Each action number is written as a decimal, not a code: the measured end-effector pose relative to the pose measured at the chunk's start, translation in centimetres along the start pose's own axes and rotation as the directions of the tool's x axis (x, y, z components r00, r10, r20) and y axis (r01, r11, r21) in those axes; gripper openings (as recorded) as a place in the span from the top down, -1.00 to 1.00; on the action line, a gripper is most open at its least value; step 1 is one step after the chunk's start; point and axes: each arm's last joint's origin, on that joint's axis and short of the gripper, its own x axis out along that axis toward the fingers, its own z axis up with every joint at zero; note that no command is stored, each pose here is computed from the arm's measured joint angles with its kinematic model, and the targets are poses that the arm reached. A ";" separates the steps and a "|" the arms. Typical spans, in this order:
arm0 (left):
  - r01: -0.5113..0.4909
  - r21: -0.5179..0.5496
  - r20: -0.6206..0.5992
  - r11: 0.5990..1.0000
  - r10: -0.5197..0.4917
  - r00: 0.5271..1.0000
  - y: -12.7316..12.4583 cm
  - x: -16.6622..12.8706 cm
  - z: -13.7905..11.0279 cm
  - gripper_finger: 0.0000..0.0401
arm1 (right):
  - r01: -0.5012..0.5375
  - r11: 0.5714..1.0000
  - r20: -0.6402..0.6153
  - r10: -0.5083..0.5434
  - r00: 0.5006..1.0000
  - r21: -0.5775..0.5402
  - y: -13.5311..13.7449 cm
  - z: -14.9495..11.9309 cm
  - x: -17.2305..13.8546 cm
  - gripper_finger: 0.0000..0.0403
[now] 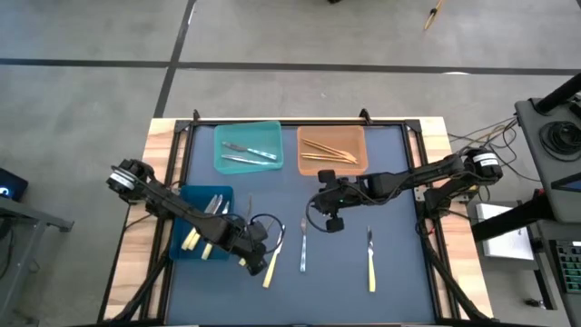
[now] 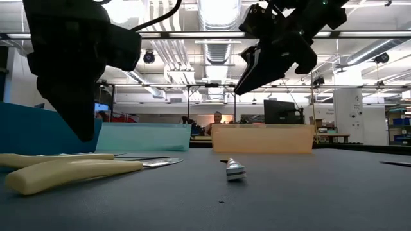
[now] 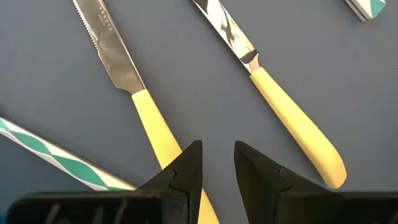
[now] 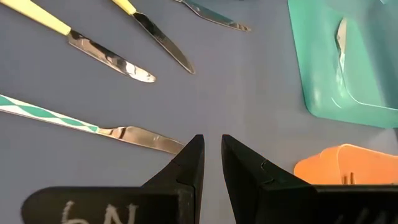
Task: Sort silverware by color (type)
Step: Put the light yellow knife into the blue bin
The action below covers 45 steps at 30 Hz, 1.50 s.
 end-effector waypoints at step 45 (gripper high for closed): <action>-0.206 0.029 0.083 0.978 0.203 0.976 0.7 2.4 0.6 0.13 | 0.059 0.997 0.181 -0.049 0.982 -0.050 -0.5 1.8 -0.2 0.76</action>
